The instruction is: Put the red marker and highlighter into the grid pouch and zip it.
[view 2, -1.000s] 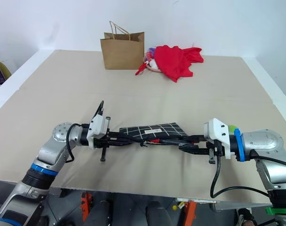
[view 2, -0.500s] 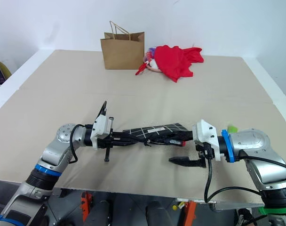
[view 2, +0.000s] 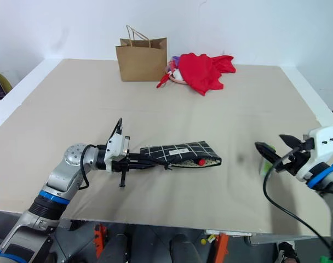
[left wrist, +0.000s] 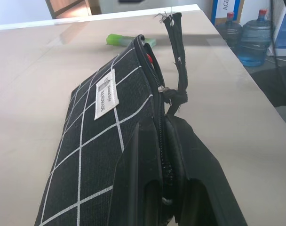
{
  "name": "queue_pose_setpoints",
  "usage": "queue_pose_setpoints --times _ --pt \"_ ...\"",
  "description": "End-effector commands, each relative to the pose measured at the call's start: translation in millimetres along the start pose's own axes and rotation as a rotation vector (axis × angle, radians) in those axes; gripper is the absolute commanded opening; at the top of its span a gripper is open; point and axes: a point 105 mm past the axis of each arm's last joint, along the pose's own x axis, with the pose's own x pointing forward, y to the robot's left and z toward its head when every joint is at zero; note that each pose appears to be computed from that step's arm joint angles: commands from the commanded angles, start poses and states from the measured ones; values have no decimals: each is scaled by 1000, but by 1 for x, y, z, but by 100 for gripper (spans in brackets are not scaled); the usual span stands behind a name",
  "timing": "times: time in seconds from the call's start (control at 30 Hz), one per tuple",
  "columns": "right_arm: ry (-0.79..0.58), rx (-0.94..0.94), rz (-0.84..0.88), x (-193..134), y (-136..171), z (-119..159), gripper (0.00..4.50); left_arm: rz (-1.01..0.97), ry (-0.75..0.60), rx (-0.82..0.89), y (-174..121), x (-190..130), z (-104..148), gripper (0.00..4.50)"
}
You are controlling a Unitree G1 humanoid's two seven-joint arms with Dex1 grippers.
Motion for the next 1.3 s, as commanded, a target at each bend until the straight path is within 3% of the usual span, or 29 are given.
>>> queue_pose_setpoints --times 0.03,0.1,0.23,0.4,0.5,0.53,0.6,0.63,0.73,0.77,0.9,1.03,1.13,1.2,1.3 --pt "-7 -9 -178 -8 0 -1 445 3 -11 47 4 -3 9 0" --pt "30 32 -226 -10 7 -15 445 4 -10 48 4 -3 9 0" --pt "193 200 -332 -16 14 -69 445 0 -10 47 3 -1 9 0" --pt "263 275 -375 -16 15 -89 445 1 -8 49 3 -1 9 0" --pt "288 292 -405 -13 12 -95 302 2 -11 50 3 -1 9 0" --pt "292 292 -409 -12 11 -95 288 3 -11 50 3 0 9 0" --pt "300 285 -402 -11 11 -95 194 4 -12 51 3 0 9 0" --pt "306 277 -398 -10 11 -95 117 6 -12 51 3 0 9 0" --pt "304 219 -362 -8 12 -90 107 8 -11 54 3 0 9 0" --pt "277 168 -304 -3 16 -81 107 8 -10 54 4 0 9 0" --pt "-59 -103 152 19 60 7 107 7 -4 58 5 -1 10 0" --pt "-198 -276 512 9 85 51 107 -4 -2 58 4 -2 9 0" --pt "-198 -355 748 -5 97 64 107 -14 0 57 4 -2 9 0" --pt "-76 -364 961 -22 111 57 107 -13 -1 60 5 -2 10 0" --pt "88 -411 1112 -34 118 34 107 -12 -3 63 6 -2 10 0"
